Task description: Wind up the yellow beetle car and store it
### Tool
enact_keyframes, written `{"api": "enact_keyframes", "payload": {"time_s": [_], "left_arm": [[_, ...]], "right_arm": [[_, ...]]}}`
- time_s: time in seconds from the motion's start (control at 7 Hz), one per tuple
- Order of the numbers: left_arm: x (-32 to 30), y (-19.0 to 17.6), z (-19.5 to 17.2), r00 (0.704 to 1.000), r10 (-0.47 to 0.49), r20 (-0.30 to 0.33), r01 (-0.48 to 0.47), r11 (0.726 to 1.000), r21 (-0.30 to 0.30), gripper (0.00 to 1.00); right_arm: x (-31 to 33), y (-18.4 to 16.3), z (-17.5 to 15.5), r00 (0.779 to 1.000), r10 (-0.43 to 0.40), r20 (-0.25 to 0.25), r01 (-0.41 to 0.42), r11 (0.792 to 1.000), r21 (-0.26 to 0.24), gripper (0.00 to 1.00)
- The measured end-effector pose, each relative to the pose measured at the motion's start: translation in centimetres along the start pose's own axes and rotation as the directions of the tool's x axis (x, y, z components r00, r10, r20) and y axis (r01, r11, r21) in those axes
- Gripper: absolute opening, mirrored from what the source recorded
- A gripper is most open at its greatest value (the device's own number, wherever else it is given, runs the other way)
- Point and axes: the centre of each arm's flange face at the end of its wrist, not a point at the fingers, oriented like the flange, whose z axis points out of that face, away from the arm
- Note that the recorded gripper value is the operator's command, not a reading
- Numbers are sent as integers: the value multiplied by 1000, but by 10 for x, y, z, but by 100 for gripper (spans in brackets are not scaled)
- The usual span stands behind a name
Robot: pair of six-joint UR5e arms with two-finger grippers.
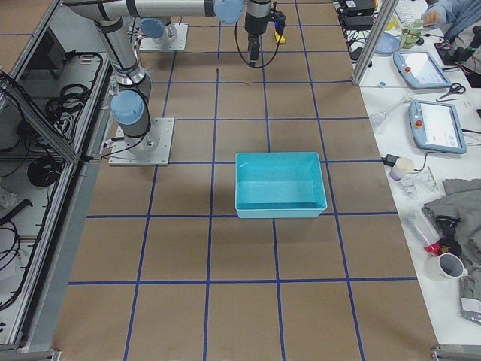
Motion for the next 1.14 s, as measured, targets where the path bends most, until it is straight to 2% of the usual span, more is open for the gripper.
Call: {"api": "enact_keyframes", "payload": {"time_s": [0.14,0.29,0.43,0.57,0.71,0.86,1.0,1.14], "left_arm": [[-1,-6,1,998,-56,-4,56,998,20,100],[-6,-16,10,980,-197,-8,197,980,32,100],[-16,-26,18,926,-377,-12,377,926,33,100],[-29,-36,23,838,-546,-22,546,837,40,100],[-40,-43,28,744,-667,-31,668,743,47,100],[-52,-50,37,630,-776,-35,777,629,40,100],[-69,-60,51,480,-876,-35,877,480,25,100],[-84,-73,66,367,-929,-38,930,366,19,100]], "right_arm": [[0,0,0,1000,0,0,0,1000,-1,100],[0,0,1,1000,0,1,0,1000,-2,100],[0,0,1,1000,1,0,-1,1000,-3,100],[1,-1,1,1000,3,-2,-3,1000,-5,100],[1,-1,2,1000,3,-3,-3,1000,-6,100],[1,-1,2,1000,3,-3,-3,1000,-7,100],[1,0,2,1000,2,-2,-2,1000,-7,100],[0,0,1,1000,0,-2,0,1000,-7,100]]}}
